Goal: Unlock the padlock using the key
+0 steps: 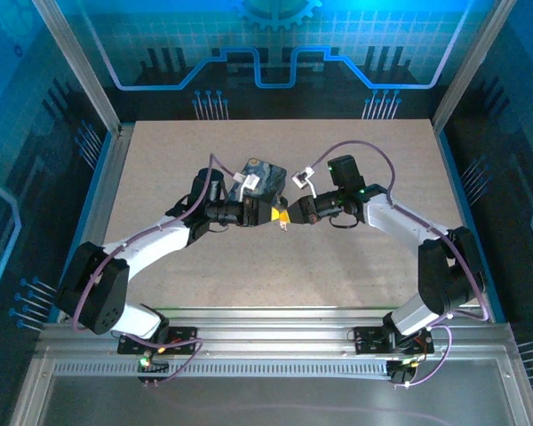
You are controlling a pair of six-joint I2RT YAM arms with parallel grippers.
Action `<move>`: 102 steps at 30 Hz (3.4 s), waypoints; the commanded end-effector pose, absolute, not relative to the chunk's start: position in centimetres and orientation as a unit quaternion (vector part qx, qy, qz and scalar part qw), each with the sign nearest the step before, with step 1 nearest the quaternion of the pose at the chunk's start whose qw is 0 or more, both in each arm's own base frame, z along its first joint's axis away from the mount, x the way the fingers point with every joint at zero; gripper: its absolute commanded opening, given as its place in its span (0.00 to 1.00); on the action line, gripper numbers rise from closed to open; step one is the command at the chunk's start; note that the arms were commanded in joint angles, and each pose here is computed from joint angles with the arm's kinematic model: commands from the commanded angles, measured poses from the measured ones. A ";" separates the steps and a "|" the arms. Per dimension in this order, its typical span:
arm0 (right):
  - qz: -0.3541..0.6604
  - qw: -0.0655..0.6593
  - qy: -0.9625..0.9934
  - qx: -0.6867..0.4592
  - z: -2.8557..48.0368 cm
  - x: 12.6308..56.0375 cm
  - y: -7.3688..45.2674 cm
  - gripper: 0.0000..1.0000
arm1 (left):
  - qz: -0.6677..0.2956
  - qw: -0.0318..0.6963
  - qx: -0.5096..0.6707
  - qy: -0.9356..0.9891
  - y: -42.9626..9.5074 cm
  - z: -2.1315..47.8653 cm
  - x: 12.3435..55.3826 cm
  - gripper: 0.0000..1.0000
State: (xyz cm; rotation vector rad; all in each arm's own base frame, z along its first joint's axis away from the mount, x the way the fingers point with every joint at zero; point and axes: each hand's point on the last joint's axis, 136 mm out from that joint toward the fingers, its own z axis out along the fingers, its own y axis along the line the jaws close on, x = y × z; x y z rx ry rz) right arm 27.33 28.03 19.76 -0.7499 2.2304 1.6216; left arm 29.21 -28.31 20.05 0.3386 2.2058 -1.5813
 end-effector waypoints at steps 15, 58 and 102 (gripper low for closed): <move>0.576 0.131 0.760 -0.272 20.3 27.5 29.3 0.00 | -0.589 0.188 0.126 0.775 -28.3 20.1 29.0 0.12; 0.570 0.155 0.781 -0.203 17.9 29.2 29.1 0.38 | -0.576 0.229 0.052 0.782 -26.2 19.9 32.5 0.00; 0.549 0.160 0.794 -0.208 17.0 28.2 28.3 0.00 | -0.550 0.245 0.029 0.798 -25.0 19.5 32.4 0.32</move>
